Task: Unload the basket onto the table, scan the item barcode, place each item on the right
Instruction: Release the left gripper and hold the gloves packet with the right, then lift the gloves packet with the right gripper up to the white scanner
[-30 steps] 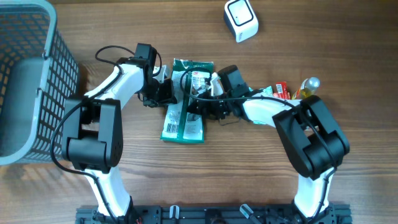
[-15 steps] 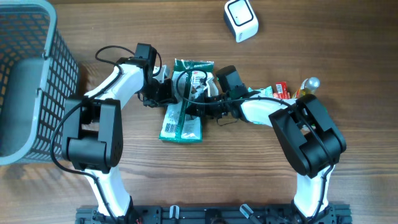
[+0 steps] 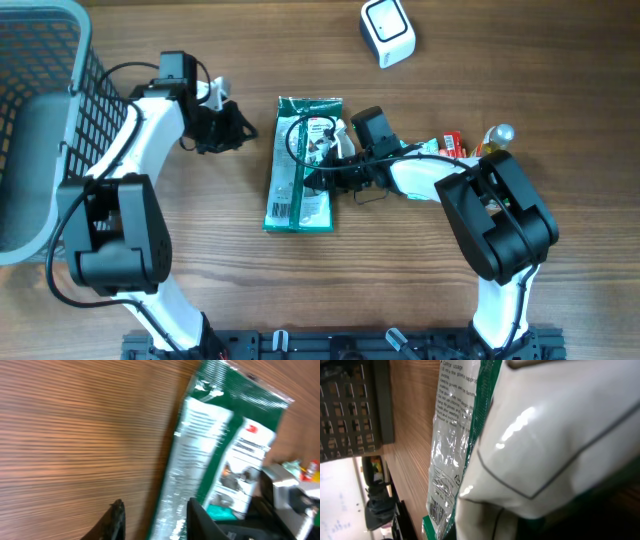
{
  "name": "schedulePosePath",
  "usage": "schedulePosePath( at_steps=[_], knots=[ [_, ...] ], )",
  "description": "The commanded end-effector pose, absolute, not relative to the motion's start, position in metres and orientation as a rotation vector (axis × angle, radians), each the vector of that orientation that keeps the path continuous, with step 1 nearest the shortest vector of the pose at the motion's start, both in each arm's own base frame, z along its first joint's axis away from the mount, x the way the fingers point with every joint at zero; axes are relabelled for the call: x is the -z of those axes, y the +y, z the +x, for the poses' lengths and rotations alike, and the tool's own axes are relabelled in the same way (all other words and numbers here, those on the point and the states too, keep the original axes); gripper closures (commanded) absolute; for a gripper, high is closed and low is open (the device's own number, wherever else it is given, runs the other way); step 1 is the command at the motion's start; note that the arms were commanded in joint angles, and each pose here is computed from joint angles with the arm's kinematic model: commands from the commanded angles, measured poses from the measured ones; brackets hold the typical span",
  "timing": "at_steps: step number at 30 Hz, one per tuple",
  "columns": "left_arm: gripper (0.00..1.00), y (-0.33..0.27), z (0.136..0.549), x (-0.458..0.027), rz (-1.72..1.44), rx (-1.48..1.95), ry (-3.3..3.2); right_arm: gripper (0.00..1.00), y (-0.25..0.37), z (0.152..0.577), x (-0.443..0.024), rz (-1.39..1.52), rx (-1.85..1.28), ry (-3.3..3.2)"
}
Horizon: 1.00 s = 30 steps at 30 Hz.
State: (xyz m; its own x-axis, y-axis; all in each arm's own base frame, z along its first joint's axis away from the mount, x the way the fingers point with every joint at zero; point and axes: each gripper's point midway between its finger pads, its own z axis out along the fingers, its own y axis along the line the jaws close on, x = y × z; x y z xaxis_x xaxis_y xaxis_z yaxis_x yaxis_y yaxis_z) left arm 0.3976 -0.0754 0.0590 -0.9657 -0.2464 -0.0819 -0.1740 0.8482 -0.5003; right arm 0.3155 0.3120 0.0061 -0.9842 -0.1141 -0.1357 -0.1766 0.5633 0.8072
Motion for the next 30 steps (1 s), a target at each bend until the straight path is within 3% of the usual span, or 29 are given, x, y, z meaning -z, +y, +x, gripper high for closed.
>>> schedulePosePath(
  at_steps=[1, 6, 11, 12, 13, 30],
  knots=[
    [0.67, -0.039, 0.402, -0.055, -0.392, 0.465, 2.895, 0.96, 0.31, 0.312, 0.002, -0.341, -1.408, 2.7],
    [0.53, -0.013, 0.396, -0.046, -0.454, 0.163, 2.917, 0.96, 0.31, 0.311, 0.001, -0.363, -1.404, 2.69],
    [0.47, -0.008, 0.396, -0.046, -0.414, -0.001, 2.909, 0.96, 0.31, 0.311, 0.002, -0.364, -1.403, 2.69],
    [0.2, -0.01, 0.396, -0.046, -0.408, 0.001, 2.911, 0.96, 0.31, 0.312, 0.002, -0.365, -1.403, 2.689],
    [0.0, -0.011, 0.395, -0.046, -0.405, 0.001, 2.913, 0.96, 0.31, 0.311, 0.002, -0.368, -1.403, 2.689],
    [0.0, -0.012, 0.403, -0.047, -0.4, 0.009, 2.884, 0.96, 0.31, 0.311, 0.002, -0.395, -1.397, 2.68]
  ],
)
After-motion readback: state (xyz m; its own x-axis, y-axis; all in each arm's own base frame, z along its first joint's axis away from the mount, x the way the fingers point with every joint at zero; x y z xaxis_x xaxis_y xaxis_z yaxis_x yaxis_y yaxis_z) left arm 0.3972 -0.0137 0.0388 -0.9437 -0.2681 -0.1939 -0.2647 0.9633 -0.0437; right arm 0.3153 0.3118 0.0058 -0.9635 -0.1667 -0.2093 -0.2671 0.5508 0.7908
